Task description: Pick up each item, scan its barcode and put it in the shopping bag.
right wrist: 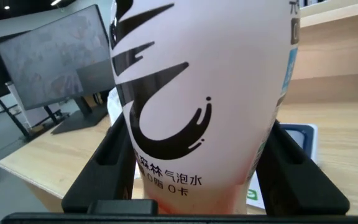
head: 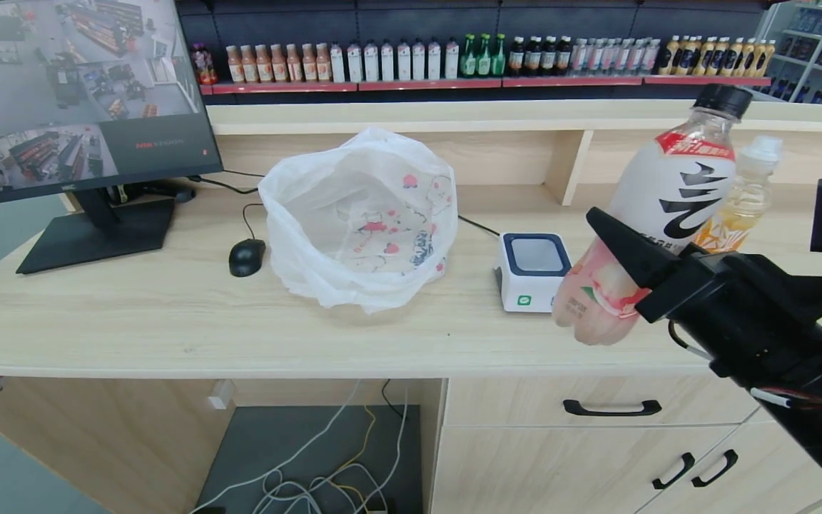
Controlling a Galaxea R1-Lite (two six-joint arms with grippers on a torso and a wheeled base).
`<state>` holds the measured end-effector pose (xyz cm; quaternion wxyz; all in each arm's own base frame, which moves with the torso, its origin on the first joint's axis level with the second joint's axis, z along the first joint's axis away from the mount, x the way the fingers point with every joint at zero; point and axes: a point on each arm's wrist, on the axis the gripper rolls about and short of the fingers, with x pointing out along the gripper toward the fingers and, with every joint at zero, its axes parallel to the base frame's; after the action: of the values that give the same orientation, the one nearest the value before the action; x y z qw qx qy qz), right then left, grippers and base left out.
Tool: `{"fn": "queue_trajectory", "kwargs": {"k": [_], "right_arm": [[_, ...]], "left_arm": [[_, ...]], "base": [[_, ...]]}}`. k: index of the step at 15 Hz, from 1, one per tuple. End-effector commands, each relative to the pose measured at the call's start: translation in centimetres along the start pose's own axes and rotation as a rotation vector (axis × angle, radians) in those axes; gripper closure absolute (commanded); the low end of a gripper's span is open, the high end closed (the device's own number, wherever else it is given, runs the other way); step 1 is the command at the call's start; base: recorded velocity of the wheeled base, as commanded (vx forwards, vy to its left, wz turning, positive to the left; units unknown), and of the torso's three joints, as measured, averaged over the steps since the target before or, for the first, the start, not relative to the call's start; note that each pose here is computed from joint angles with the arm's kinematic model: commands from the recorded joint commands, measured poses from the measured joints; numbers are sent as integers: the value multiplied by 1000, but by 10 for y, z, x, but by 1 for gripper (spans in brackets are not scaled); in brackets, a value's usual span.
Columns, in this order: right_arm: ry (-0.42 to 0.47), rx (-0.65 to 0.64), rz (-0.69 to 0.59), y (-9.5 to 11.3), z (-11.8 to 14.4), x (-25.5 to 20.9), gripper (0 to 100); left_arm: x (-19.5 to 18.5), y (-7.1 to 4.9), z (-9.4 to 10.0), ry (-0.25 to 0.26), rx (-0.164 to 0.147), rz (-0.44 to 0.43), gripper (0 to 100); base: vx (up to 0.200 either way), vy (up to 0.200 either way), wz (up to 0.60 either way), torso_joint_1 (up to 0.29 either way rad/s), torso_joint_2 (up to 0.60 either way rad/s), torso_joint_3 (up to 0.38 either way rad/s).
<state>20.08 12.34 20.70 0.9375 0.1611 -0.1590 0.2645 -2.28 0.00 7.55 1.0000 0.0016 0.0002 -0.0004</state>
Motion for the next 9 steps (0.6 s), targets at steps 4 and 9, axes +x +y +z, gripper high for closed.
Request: {"fn": "queue_trajectory", "kwargs": {"k": [4, 9], "right_arm": [[-6, 84, 1, -1, -14, 32, 100], [-71, 225, 1, 2, -13, 61, 100]], "left_arm": [[0, 0, 0, 0, 0, 1, 0], [0, 0, 0, 0, 0, 1, 0]], "base": [[0, 0, 0, 0, 0, 0], [0, 0, 0, 0, 0, 0]]}}
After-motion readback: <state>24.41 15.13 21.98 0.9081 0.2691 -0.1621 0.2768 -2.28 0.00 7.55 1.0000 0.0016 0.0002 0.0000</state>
